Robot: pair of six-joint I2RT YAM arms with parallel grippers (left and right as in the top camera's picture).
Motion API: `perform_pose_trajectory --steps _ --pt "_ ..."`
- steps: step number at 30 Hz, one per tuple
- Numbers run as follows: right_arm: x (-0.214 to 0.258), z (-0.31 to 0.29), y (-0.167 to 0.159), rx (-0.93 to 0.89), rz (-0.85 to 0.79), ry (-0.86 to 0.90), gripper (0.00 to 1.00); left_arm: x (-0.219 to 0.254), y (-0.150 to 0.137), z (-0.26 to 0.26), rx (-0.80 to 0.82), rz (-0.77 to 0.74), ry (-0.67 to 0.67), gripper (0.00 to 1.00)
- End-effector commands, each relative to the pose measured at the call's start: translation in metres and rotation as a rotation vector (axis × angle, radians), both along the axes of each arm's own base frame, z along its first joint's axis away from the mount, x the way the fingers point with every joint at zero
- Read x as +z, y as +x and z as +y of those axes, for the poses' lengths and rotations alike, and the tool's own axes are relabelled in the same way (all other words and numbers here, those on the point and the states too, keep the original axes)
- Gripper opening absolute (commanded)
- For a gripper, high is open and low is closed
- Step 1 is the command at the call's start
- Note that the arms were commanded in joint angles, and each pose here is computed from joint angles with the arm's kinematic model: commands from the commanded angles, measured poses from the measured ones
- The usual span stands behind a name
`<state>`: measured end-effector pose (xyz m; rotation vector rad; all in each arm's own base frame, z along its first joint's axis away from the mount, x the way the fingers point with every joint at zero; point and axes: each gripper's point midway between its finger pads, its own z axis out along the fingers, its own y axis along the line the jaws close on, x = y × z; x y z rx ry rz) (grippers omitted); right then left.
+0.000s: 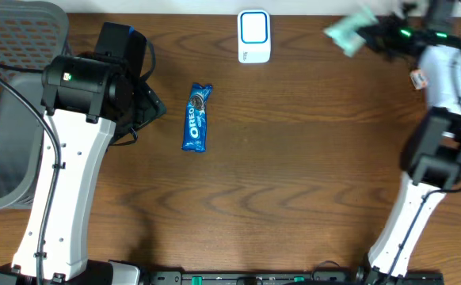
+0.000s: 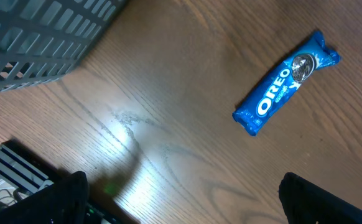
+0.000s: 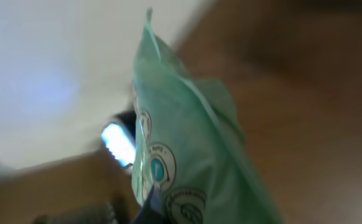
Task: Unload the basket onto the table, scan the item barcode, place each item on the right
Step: 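Carry the wipes pack to the right side and release it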
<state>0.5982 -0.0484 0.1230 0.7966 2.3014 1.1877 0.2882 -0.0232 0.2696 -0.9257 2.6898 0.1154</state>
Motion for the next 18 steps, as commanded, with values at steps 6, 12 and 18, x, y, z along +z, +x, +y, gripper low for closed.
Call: perform_pose_trajectory --steps 6,12,18 --pt "-0.011 -0.112 -0.051 -0.101 0.108 -0.371 0.01 0.0 -0.001 0.004 0.011 0.002 0.02 0.98" --pt "-0.028 -0.158 -0.078 -0.115 0.199 -0.542 0.17 0.0 -0.001 0.004 0.011 0.002 0.02 0.98" --pt "-0.034 -0.18 -0.092 -0.152 0.265 -0.619 0.33 0.0 -0.001 0.004 0.011 0.002 0.02 0.98"
